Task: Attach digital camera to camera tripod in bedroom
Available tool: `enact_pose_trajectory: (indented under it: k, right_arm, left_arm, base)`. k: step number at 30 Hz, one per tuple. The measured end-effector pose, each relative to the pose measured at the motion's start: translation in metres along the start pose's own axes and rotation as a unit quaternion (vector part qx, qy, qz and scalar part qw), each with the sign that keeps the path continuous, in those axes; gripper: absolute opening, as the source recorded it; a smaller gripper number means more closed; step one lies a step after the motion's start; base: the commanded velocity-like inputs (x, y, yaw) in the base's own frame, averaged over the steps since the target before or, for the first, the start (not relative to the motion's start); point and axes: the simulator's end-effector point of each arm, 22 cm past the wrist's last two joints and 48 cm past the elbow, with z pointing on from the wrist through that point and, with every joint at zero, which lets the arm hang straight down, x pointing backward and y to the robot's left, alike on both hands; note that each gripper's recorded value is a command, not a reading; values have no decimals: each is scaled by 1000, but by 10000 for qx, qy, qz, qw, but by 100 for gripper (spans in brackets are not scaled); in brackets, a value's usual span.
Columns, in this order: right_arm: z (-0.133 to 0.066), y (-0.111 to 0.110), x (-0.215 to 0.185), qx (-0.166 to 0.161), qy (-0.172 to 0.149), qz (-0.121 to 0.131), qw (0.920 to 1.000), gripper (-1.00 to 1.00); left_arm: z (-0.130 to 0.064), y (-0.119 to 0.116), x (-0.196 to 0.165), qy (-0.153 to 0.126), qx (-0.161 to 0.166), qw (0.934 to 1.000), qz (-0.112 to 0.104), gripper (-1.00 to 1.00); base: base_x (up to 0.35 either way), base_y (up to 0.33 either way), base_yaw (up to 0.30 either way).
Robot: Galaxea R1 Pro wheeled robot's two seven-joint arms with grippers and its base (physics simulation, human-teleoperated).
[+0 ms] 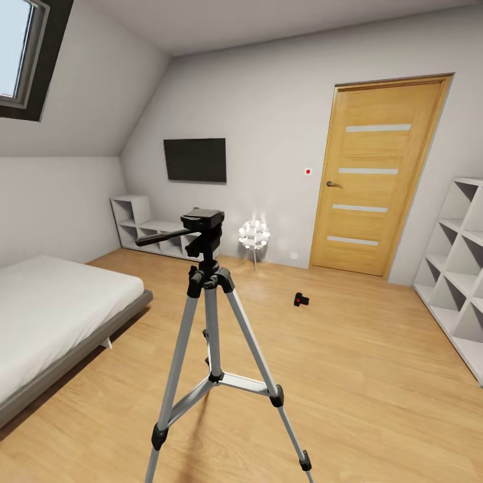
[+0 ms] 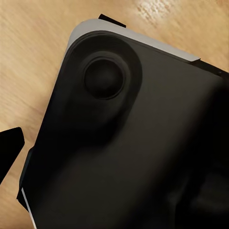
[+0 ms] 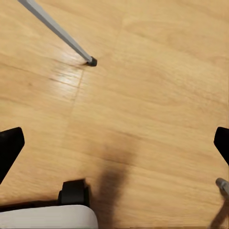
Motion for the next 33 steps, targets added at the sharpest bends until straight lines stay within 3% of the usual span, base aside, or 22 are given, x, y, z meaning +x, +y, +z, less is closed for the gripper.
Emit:
enact_pose_trajectory:
  k: [12,19,33]
  right_arm:
    - [0,17,2,-55,-10,-341,9994,100]
    - [-2,20,-12,48,-257,-273,9993,100]
    - [-14,11,-96,357,-737,-37,9966,100]
  left_arm:
    - [0,0,0,0,-2,10000,0,100]
    - [0,0,0,1,-5,10000,0,100]
    - [0,0,0,0,-7,10000,0,100]
  base:
    - [0,0,0]
    - [0,0,0]
    - [0,0,0]
